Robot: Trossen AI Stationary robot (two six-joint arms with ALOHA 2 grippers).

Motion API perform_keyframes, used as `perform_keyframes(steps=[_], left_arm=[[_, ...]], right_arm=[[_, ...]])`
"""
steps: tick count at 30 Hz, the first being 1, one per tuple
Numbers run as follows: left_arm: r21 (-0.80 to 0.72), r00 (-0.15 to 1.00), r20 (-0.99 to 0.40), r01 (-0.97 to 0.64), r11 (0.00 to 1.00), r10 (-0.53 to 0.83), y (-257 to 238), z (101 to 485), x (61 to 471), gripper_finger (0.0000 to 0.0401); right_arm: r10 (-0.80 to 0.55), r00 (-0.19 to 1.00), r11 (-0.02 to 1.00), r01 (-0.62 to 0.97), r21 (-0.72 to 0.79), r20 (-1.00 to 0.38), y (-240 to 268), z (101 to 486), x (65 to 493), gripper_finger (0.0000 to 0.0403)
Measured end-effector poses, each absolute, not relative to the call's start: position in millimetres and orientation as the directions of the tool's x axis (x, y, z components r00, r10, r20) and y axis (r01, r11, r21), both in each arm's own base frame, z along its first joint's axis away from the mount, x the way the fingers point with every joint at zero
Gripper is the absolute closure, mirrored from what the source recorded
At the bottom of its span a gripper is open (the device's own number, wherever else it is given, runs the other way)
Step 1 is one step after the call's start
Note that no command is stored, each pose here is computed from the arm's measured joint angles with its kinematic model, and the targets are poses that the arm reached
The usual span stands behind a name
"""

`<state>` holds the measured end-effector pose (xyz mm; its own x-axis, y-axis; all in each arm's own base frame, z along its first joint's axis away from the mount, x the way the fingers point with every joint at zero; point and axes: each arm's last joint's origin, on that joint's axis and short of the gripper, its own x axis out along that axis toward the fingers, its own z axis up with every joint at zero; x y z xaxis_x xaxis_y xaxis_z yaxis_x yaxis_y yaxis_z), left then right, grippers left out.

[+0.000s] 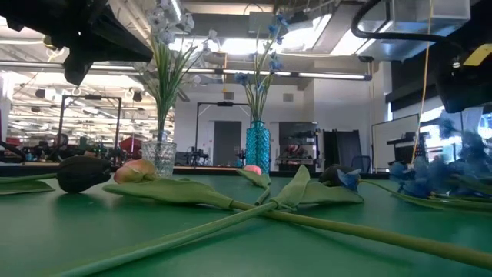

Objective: Sort flowers into vase by color
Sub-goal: Put the blue flowers into the blue vase

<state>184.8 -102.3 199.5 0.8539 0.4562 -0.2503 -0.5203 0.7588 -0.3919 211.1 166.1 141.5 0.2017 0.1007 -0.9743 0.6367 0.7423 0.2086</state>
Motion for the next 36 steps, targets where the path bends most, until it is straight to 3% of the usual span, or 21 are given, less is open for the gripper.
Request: perform_keyframes(steps=[5,12,20,25,30,36], left_arm=[[-0.391,0.853,-0.250,-0.522,0.758,0.459,-101.9,199.6,185.1,0.0400],[-0.397,0.858,-0.249,-0.514,0.760,0.450,-103.5,199.8,184.3,0.0400],[-0.419,0.864,-0.247,-0.503,0.756,0.438,-106.1,200.0,183.0,0.0400],[-0.421,0.864,-0.245,-0.504,0.754,0.440,-106.1,200.2,183.1,0.0400],[-0.417,0.860,-0.240,-0.510,0.753,0.450,-105.7,200.4,183.1,0.0400],[-0.416,0.850,-0.232,-0.527,0.741,0.473,-102.8,200.9,184.6,0.0400]], right_arm=[[0.080,0.180,0.786,0.594,0.173,-0.980,162.4,140.7,210.0,0.0236],[0.049,0.237,0.802,0.569,0.179,-0.970,155.9,149.9,209.9,0.0385],[0.028,0.503,0.801,0.505,0.320,-0.864,142.6,203.4,199.6,0.0393],[-0.135,0.757,0.829,0.440,0.346,-0.639,122.4,250.0,186.7,0.0392],[-0.372,0.873,0.873,0.444,0.200,-0.316,107.8,289.8,179.9,0.0397],[-0.550,0.832,0.835,0.547,-0.050,-0.073,99.6,322.9,191.3,0.0399]])
